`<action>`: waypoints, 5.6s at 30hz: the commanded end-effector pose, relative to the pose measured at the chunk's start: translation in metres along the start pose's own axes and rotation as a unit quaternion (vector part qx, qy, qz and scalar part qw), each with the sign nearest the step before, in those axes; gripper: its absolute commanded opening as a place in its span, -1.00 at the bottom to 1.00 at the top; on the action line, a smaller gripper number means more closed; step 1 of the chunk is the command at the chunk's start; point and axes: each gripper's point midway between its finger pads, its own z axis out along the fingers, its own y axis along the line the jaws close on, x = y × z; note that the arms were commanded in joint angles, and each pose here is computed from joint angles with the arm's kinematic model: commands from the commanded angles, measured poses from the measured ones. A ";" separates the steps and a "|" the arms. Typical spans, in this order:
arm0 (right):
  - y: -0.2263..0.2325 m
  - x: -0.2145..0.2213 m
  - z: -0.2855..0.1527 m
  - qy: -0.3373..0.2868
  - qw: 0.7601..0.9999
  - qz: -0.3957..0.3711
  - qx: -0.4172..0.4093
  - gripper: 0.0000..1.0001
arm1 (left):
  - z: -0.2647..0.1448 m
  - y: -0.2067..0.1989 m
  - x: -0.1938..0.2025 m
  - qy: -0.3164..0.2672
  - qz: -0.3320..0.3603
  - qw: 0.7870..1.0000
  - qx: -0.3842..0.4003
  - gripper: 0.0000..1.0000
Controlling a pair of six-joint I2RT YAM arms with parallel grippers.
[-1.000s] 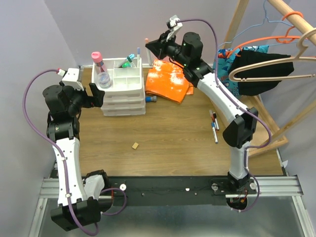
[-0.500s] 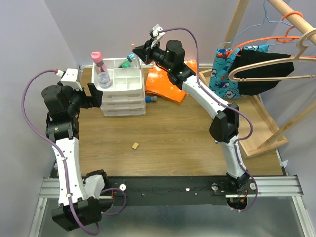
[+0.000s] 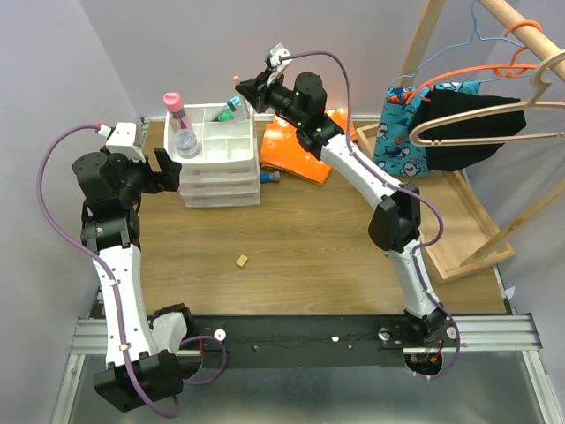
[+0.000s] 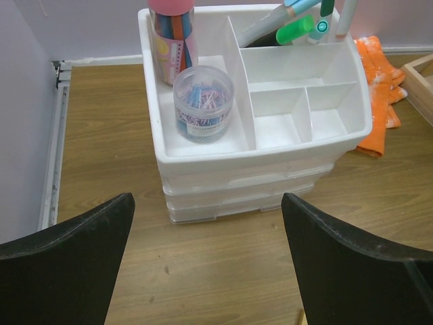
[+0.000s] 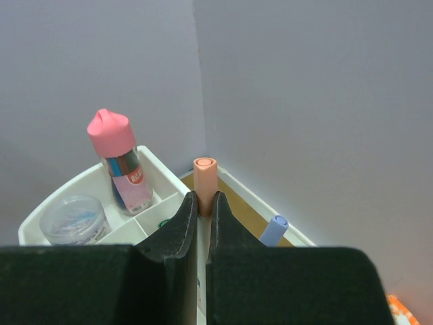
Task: Sort the stationery into containers
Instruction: Place the pen in the storage box, then pick up the pen from the center of the board, then place the pen in the storage box.
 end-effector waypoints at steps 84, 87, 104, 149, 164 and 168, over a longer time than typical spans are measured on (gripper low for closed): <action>-0.112 0.292 -0.451 0.636 0.671 0.167 0.344 -0.33 | 0.003 -0.030 0.005 -0.014 -0.027 0.998 0.051 0.98; -0.110 0.291 -0.448 0.634 0.673 0.175 0.340 -0.41 | 0.002 -0.030 0.004 -0.014 -0.025 0.998 0.050 0.97; -0.095 0.262 -0.371 0.581 0.743 0.178 0.280 -0.83 | 0.001 -0.029 0.003 -0.016 -0.022 0.998 0.048 0.98; -0.035 -0.060 -0.007 -0.122 0.983 0.102 0.094 -0.99 | 0.003 -0.002 0.007 0.007 0.005 1.000 -0.002 0.97; -0.013 0.007 -0.002 -0.048 0.992 0.099 0.064 -0.99 | 0.000 0.008 0.011 0.008 -0.007 1.000 -0.017 0.97; -0.011 0.028 -0.007 -0.021 0.993 0.095 0.071 -0.99 | 0.001 0.007 0.011 0.006 -0.010 1.000 -0.015 0.98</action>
